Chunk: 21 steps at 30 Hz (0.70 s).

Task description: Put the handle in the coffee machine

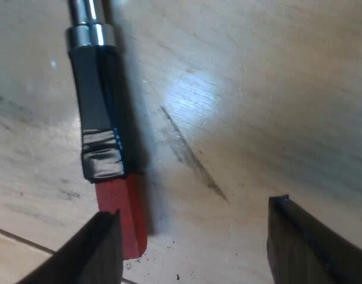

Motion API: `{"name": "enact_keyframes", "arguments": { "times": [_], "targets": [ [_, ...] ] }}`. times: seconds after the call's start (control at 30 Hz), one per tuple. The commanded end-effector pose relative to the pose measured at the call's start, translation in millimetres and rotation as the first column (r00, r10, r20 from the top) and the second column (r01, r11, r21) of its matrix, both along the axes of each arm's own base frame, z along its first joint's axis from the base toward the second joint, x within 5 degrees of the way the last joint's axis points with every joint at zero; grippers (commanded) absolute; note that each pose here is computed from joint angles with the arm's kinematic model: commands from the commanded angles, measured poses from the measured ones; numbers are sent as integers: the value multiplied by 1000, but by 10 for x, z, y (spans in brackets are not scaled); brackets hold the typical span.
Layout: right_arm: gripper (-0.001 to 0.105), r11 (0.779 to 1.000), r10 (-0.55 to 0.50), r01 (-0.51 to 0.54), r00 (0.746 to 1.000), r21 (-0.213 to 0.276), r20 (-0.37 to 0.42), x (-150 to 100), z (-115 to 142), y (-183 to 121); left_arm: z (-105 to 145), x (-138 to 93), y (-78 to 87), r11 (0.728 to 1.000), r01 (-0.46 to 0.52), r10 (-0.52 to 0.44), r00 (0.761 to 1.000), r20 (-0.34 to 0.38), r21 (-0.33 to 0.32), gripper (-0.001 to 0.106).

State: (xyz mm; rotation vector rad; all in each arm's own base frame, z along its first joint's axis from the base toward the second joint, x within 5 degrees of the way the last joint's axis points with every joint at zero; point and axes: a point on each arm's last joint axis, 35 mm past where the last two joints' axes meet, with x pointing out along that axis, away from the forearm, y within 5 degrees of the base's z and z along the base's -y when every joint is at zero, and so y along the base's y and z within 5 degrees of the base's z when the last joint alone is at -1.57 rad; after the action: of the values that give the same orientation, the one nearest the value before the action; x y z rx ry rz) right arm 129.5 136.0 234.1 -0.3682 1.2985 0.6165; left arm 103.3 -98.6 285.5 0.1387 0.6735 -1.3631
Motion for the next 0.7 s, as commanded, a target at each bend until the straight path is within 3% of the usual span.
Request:
{"name": "enact_keyframes", "arguments": {
  "times": [0.03,0.17,0.3,0.43,0.7],
  "targets": [
    [55,1000,-9,8,1000,-23,-21,19,-46,23,25,0,-12,1000,10,-10,1000,0,-18,69],
    [55,998,-10,8,999,-56,-47,50,-128,53,8,5,-16,1000,10,-10,1000,-6,-14,69],
    [55,993,-16,9,999,-120,-52,90,-223,74,6,7,-17,1000,10,-10,1000,-7,-13,69],
    [51,989,-11,-1,997,-146,-76,112,-296,96,6,7,-17,1000,10,-10,1000,-7,-13,69],
    [7,980,-16,-9,992,-197,-125,149,-445,135,6,7,-17,1000,10,-10,1000,-7,-13,69]
  ]
}}
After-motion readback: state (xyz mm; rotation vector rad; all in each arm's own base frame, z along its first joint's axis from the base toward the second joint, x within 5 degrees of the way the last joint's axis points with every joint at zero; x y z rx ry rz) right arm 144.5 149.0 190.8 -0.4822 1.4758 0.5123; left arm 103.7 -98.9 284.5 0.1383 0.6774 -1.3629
